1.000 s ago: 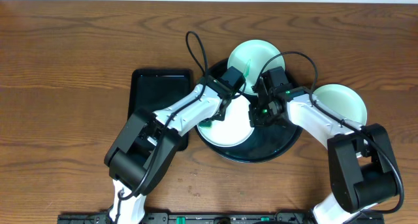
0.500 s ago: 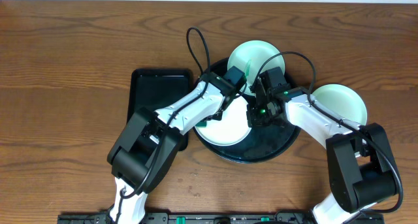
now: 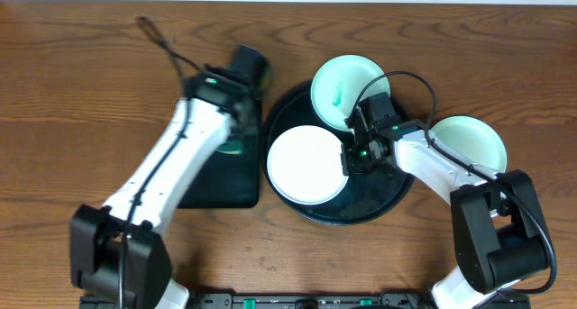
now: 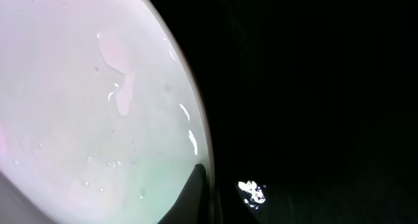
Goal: Clean dirty plates on tray and stack at the side
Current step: 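Return the sponge to the small black tray with the left gripper, then lift the white plate with the right gripper and tilt it over the tray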
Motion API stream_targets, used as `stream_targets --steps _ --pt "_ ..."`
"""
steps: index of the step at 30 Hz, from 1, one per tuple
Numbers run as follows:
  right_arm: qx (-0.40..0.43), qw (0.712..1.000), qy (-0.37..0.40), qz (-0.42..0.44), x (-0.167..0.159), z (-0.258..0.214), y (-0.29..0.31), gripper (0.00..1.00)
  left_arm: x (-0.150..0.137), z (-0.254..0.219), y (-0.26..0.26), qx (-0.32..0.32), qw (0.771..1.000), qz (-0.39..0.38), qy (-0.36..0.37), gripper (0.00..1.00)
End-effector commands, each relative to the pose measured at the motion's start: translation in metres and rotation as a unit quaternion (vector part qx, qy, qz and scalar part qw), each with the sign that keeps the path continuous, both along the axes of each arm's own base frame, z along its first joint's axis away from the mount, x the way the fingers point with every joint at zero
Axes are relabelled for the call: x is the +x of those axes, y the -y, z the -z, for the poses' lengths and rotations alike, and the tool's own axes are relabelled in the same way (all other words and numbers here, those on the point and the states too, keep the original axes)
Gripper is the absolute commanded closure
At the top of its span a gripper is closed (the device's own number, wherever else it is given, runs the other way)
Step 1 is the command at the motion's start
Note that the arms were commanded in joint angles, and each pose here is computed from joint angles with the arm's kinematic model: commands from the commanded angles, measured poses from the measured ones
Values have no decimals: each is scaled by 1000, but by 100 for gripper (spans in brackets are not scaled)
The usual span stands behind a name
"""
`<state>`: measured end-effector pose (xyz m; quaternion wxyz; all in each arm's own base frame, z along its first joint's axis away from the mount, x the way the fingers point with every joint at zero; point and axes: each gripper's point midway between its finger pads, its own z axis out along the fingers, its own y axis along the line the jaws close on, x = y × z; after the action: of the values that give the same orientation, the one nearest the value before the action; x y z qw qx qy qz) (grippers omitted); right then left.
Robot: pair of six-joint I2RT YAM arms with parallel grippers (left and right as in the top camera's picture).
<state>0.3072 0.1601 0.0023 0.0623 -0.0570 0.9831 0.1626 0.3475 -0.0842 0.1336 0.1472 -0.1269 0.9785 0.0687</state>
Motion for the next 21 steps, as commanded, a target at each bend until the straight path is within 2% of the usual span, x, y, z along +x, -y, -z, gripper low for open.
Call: stream_targets --steps 1,3,9,11,12,14,17,21 --pt "-42 999 -15 -9 -9 16 14 99 -1 19 -29 6 999 -35 -28 93" --pt "-44 999 -14 -8 -9 17 14 99 -3 35 -39 -5 998 -37 -48 93" --pt "-56 998 -10 -6 -7 17 19 99 -8 84 -34 -90 991 -23 -97 92" --pt "-56 998 -10 -6 -7 17 19 99 -9 90 -30 -111 988 -26 -108 83" --pt "-56 998 -10 -4 -7 17 19 99 -10 91 -28 -117 987 -26 -110 74" --pt "-65 998 -8 9 -4 17 21 99 -9 88 -27 -119 987 -22 -106 61" --pt "-69 998 -12 9 -2 7 21 99 -6 78 -27 -120 988 -16 -92 50" --pt "-89 996 -5 3 8 -22 22 99 -4 46 -28 -127 990 -12 -53 45"
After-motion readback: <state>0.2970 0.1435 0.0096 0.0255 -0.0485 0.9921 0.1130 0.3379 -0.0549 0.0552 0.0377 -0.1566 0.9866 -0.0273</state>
